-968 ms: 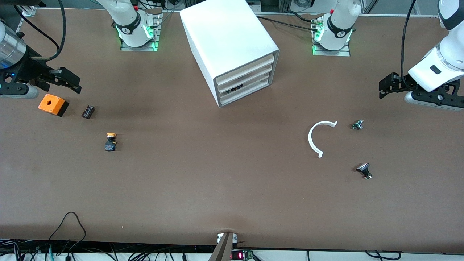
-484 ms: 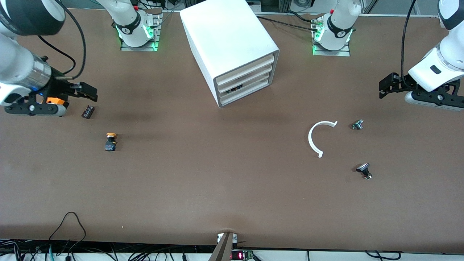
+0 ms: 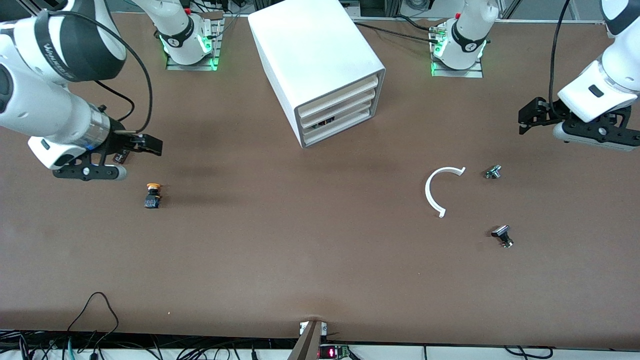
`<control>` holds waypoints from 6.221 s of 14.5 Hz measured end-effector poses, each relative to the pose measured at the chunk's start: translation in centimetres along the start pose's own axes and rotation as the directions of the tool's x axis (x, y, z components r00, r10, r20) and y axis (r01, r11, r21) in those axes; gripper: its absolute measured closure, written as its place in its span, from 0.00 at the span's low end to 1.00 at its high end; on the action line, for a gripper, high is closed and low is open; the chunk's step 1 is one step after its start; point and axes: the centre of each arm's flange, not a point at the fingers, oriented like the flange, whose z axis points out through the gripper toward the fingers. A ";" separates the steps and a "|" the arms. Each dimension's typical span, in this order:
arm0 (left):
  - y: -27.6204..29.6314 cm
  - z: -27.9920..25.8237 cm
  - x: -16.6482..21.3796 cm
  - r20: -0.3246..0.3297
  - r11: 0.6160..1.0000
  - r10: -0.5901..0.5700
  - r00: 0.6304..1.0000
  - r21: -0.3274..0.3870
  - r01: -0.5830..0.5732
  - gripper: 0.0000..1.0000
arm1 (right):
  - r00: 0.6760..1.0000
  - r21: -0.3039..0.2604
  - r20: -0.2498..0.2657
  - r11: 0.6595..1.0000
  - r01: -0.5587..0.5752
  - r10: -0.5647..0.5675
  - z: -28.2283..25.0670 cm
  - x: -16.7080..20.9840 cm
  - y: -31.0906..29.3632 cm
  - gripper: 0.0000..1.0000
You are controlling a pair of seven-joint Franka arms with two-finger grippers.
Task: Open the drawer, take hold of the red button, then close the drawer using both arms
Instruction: 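Move both grippers from rest toward the white drawer cabinet, then grasp the drawer handle with the left gripper while the right gripper approaches, then pull the drawer out of the cabinet with the left gripper, then grasp the red button with the right gripper while the left gripper withdraws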
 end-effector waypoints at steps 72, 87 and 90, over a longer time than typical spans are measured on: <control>14.4 33.9 2.2 0.104 0.494 0.158 0.982 -0.869 0.012 0.15 | 0.540 0.175 0.129 0.517 -0.838 0.832 10.9 -9.3 -43.1 0.00; 8.2 8.6 7.3 0.305 0.982 -0.086 0.949 -0.134 0.132 0.00 | 0.541 0.049 0.072 0.539 -0.841 0.838 18.3 -14.8 -46.3 0.01; 4.6 6.5 7.7 0.259 0.982 -0.140 0.956 -0.088 0.168 0.00 | 0.544 0.053 0.061 0.542 -0.839 0.837 18.4 -14.8 -46.2 0.11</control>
